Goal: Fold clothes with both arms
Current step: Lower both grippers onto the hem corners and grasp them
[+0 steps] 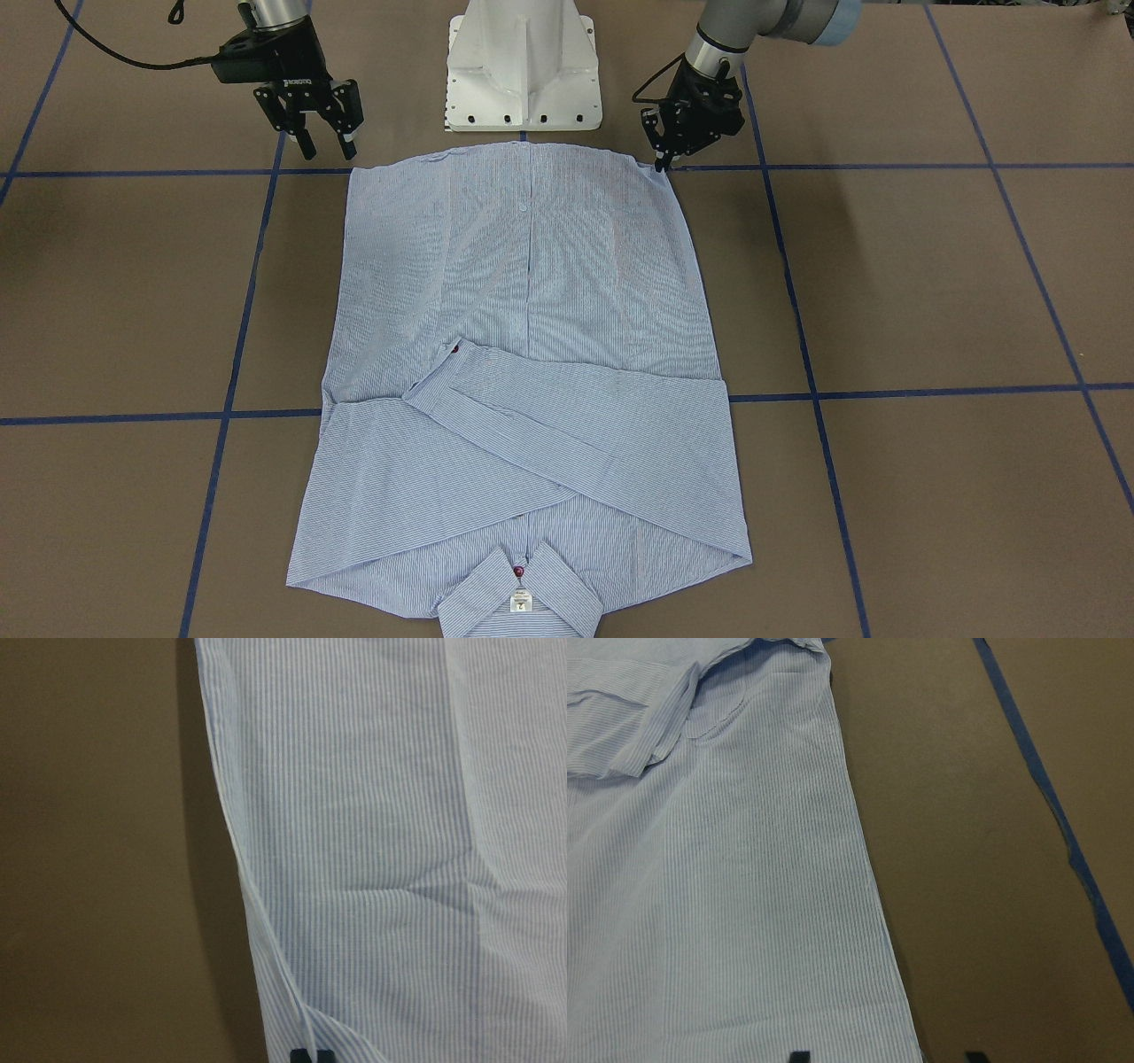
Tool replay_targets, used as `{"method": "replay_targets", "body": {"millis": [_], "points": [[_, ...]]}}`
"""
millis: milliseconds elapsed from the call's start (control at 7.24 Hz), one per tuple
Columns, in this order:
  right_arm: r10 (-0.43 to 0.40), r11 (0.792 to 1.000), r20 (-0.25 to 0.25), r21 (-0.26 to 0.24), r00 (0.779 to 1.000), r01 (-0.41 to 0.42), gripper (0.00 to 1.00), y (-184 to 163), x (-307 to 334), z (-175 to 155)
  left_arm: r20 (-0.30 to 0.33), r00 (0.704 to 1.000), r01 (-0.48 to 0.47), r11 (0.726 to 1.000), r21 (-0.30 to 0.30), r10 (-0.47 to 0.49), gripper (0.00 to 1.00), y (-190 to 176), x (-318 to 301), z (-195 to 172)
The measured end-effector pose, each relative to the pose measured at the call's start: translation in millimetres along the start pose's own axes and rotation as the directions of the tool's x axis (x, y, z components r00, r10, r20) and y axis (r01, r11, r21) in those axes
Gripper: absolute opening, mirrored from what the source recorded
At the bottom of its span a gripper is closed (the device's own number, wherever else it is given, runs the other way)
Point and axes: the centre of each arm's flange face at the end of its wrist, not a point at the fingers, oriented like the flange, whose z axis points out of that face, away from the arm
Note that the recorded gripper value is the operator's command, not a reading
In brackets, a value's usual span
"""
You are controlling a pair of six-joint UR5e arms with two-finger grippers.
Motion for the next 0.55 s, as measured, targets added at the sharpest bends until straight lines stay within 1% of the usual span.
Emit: {"method": "replay_targets", "body": {"millis": [276, 552], "points": [[0.036, 0.999, -0.024, 0.029, 0.999, -0.035, 0.49, 16.4, 10.3, 17.7, 0.001, 1.000, -0.008, 1.000, 0.009, 0.008, 0.00, 3.5, 1.9, 1.1], [0.042, 0.998, -0.033, 0.046, 0.999, -0.040, 0.48, 34.4, 17.2, 28.8, -0.001, 1.000, -0.015, 1.000, 0.016, 0.015, 0.00, 6.1, 4.3, 1.5]]}}
